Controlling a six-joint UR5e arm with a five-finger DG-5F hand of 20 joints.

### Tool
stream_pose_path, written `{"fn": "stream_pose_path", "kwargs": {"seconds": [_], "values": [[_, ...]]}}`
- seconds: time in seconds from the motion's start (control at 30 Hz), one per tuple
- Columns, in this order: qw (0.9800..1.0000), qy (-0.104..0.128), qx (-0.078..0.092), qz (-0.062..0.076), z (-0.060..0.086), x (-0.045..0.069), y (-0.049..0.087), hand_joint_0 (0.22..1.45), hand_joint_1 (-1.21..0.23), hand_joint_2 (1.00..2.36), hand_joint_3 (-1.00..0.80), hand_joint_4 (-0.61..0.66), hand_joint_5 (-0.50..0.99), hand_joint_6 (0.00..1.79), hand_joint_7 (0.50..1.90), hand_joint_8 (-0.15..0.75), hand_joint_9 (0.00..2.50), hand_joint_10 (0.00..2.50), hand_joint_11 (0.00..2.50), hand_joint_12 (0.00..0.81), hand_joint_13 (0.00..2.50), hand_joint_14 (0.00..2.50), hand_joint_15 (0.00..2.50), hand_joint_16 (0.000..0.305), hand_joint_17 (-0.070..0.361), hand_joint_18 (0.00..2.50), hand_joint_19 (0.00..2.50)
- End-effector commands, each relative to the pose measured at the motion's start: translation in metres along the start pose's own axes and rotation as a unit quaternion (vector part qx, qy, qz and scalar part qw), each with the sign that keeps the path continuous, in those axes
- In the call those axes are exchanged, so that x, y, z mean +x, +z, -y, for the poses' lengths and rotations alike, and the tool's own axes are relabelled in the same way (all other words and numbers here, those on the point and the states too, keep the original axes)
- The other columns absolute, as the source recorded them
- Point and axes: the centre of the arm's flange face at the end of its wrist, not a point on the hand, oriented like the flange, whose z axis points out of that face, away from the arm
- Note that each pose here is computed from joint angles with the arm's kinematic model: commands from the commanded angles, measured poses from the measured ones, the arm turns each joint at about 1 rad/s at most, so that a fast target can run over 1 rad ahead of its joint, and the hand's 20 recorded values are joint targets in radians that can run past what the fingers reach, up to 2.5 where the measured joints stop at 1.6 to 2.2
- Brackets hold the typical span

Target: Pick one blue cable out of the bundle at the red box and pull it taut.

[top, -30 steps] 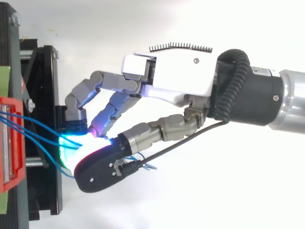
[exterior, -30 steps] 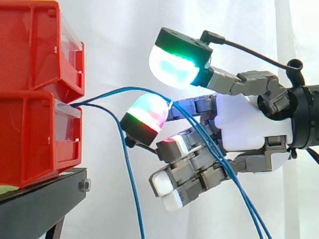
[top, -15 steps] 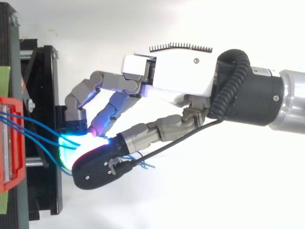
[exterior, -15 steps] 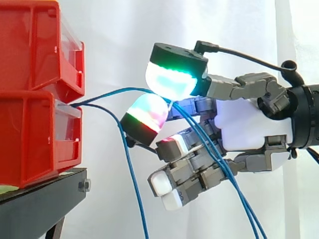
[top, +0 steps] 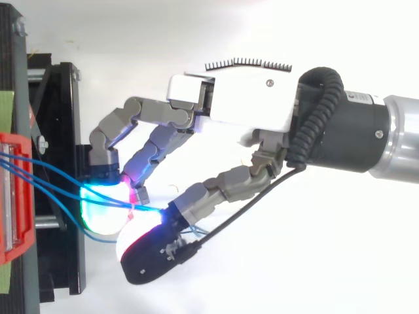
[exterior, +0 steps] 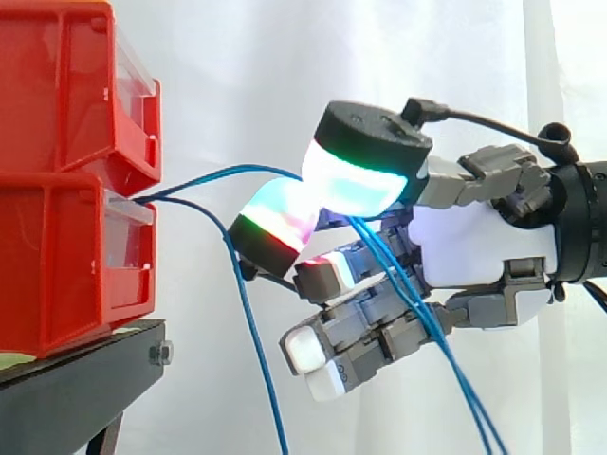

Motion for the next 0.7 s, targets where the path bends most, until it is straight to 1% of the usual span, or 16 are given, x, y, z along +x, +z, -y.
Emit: {"fn": "stream_pose_path", "kwargs": {"seconds": [0.0, 0.03, 0.07, 0.1, 0.13, 0.27, 0.37, 0.4, 0.43, 0.47, 0.6, 0.67], "values": [[1.0000, 0.000, 0.000, 0.000, 0.0000, 0.0000, 0.0002, 0.45, -0.90, 1.00, -0.50, 0.00, -0.19, 0.94, 0.88, 0.243, 0.97, 0.01, 1.11, 0.394, 0.82, 0.02, 0.57, 0.054, 0.122, 0.73, 0.30], [1.0000, 0.000, 0.001, 0.000, 0.0007, 0.0000, 0.0000, 0.43, -0.82, 1.00, -0.50, 0.02, -0.19, 0.94, 0.87, 0.275, 0.99, 0.01, 1.10, 0.413, 0.84, 0.02, 0.58, 0.057, 0.129, 0.74, 0.31], [1.0000, 0.000, 0.000, 0.000, -0.0004, -0.0002, -0.0003, 0.42, -0.75, 1.00, -0.50, 0.02, -0.18, 0.93, 0.86, 0.281, 1.00, 0.01, 1.10, 0.417, 0.84, 0.02, 0.58, 0.058, 0.131, 0.75, 0.31], [1.0000, 0.000, 0.001, 0.000, 0.0007, 0.0000, 0.0000, 0.42, -0.73, 1.00, -0.50, 0.03, -0.18, 0.93, 0.86, 0.282, 1.00, 0.01, 1.10, 0.421, 0.85, 0.02, 0.58, 0.058, 0.131, 0.75, 0.32], [1.0000, 0.000, 0.001, 0.000, 0.0007, 0.0000, 0.0000, 0.44, -0.62, 1.00, -0.50, 0.02, -0.18, 0.93, 0.88, 0.282, 1.01, 0.01, 1.09, 0.417, 0.85, 0.02, 0.58, 0.058, 0.131, 0.74, 0.33], [1.0000, 0.000, 0.001, 0.000, 0.0007, 0.0000, 0.0000, 0.53, -0.54, 1.00, -0.50, 0.00, -0.19, 0.92, 0.94, 0.252, 0.99, 0.01, 1.10, 0.388, 0.82, 0.02, 0.59, 0.051, 0.114, 0.68, 0.38], [1.0000, 0.000, 0.001, 0.000, 0.0007, 0.0000, 0.0000, 0.56, -0.55, 1.00, -0.49, 0.00, -0.19, 0.91, 0.96, 0.256, 0.97, 0.01, 1.10, 0.387, 0.81, 0.02, 0.60, 0.050, 0.111, 0.66, 0.41], [1.0000, 0.000, -0.001, -0.001, -0.0013, 0.0010, -0.0001, 0.56, -0.56, 1.00, -0.47, 0.00, -0.19, 0.91, 0.96, 0.251, 0.97, 0.01, 1.10, 0.387, 0.81, 0.02, 0.60, 0.049, 0.111, 0.66, 0.41], [1.0000, 0.000, -0.001, 0.000, -0.0012, -0.0002, 0.0000, 0.58, -0.57, 1.00, -0.43, 0.01, -0.19, 0.91, 0.97, 0.249, 0.97, 0.01, 1.11, 0.383, 0.80, 0.02, 0.60, 0.049, 0.110, 0.66, 0.40], [1.0000, 0.000, 0.000, -0.001, -0.0001, 0.0012, 0.0002, 0.59, -0.58, 1.01, -0.38, 0.00, -0.19, 0.91, 0.96, 0.248, 0.96, 0.01, 1.11, 0.385, 0.80, 0.02, 0.60, 0.049, 0.110, 0.66, 0.40], [1.0000, 0.000, 0.000, 0.000, 0.0000, 0.0000, 0.0002, 0.59, -0.62, 1.01, -0.30, 0.00, -0.19, 0.92, 0.98, 0.256, 0.96, 0.01, 1.10, 0.385, 0.80, 0.02, 0.60, 0.049, 0.110, 0.66, 0.39], [1.0000, -0.001, 0.000, 0.000, 0.0006, 0.0000, 0.0001, 0.62, -0.67, 1.01, -0.28, 0.01, -0.19, 0.93, 0.95, 0.256, 0.95, 0.01, 1.10, 0.381, 0.81, 0.02, 0.59, 0.049, 0.109, 0.66, 0.39]]}}
